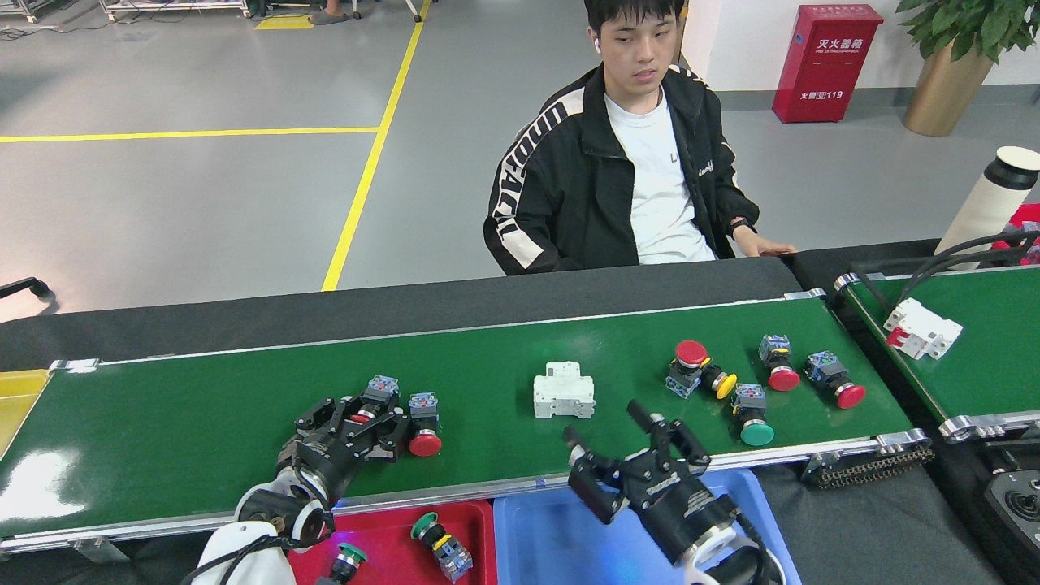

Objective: Pick switch part from conveyor to tray

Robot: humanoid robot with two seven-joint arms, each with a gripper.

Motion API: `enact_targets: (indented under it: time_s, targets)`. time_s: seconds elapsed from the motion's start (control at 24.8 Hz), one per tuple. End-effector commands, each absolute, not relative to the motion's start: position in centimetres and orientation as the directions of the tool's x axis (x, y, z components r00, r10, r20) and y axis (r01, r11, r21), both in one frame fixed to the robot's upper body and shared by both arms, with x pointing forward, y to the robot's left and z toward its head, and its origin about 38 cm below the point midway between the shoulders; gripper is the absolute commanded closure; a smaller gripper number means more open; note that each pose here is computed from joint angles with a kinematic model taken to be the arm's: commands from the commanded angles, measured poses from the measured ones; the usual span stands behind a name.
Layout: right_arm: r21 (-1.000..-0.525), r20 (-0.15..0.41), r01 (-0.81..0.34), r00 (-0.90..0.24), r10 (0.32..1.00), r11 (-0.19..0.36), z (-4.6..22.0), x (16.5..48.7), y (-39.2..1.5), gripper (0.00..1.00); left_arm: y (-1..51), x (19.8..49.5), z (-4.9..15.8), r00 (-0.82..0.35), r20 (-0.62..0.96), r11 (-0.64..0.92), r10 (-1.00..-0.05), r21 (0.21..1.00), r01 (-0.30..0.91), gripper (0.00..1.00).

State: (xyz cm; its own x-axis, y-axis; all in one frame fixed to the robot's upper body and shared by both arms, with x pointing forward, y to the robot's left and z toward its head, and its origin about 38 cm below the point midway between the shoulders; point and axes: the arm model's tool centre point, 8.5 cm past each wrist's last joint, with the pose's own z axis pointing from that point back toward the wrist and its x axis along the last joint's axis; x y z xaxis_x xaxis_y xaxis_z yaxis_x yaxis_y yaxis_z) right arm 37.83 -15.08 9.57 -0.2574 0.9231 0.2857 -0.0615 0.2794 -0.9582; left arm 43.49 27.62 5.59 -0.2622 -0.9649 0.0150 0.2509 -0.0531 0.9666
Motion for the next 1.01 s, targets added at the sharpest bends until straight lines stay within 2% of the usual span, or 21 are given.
enact_targets:
  time_s: [0.0,0.08,0.2,0.32,0.4,0.44,0.48,0.57,0.61,0.85,0.97]
  targets:
    - [-0.960,0.276,0.009,-0.149,0.950,0.280,10.1,37.9,-17.1,0.00,30.2,42.3,6.9,-0.277,0.012,-0.047,-0.961,0.978,0.205,0.95]
    - [-0.962,0.268,0.027,-0.122,0.956,0.273,9.5,36.7,-18.0,0.00,31.6,39.2,6.5,-0.340,0.003,-0.069,-0.941,0.977,0.200,0.95]
    - [-0.970,0.241,0.005,-0.101,0.965,0.243,7.5,34.2,-19.2,0.00,31.7,31.9,6.7,-0.509,-0.045,-0.145,-0.860,0.977,0.159,0.95]
    - [-0.973,0.229,-0.010,-0.101,0.968,0.229,7.1,34.4,-18.6,0.00,31.5,28.4,6.6,-0.527,-0.072,-0.188,-0.847,0.967,0.170,0.94]
    - [-0.976,0.218,-0.023,-0.117,0.969,0.217,7.0,35.3,-17.1,0.00,31.5,27.3,6.3,-0.540,-0.090,-0.222,-0.837,0.957,0.184,0.92]
    - [-0.977,0.215,-0.031,-0.124,0.969,0.212,7.0,36.0,-15.8,0.00,31.6,26.8,5.9,-0.543,-0.102,-0.245,-0.833,0.949,0.198,0.84]
    - [-0.979,0.201,-0.054,-0.121,0.972,0.196,6.5,36.6,-14.9,0.00,31.3,26.6,5.5,-0.541,-0.102,-0.250,-0.835,0.946,0.208,0.60]
    - [-0.982,0.172,-0.095,-0.120,0.978,0.161,5.6,37.9,-12.8,0.00,31.4,26.4,5.2,-0.540,-0.098,-0.252,-0.836,0.943,0.218,0.31]
    - [-0.983,0.165,-0.096,-0.118,0.979,0.154,5.8,38.9,-11.9,0.00,31.3,26.4,5.2,-0.540,-0.094,-0.246,-0.837,0.945,0.217,0.00]
    - [-0.985,0.116,-0.134,-0.030,0.993,0.111,5.5,43.1,-11.6,0.00,31.2,25.8,4.9,-0.505,-0.041,-0.178,-0.862,0.958,0.226,0.00]
    - [-0.985,0.099,-0.142,-0.009,0.995,0.097,5.6,44.4,-11.8,0.00,33.1,25.2,4.9,-0.390,-0.011,-0.107,-0.921,0.968,0.226,0.00]
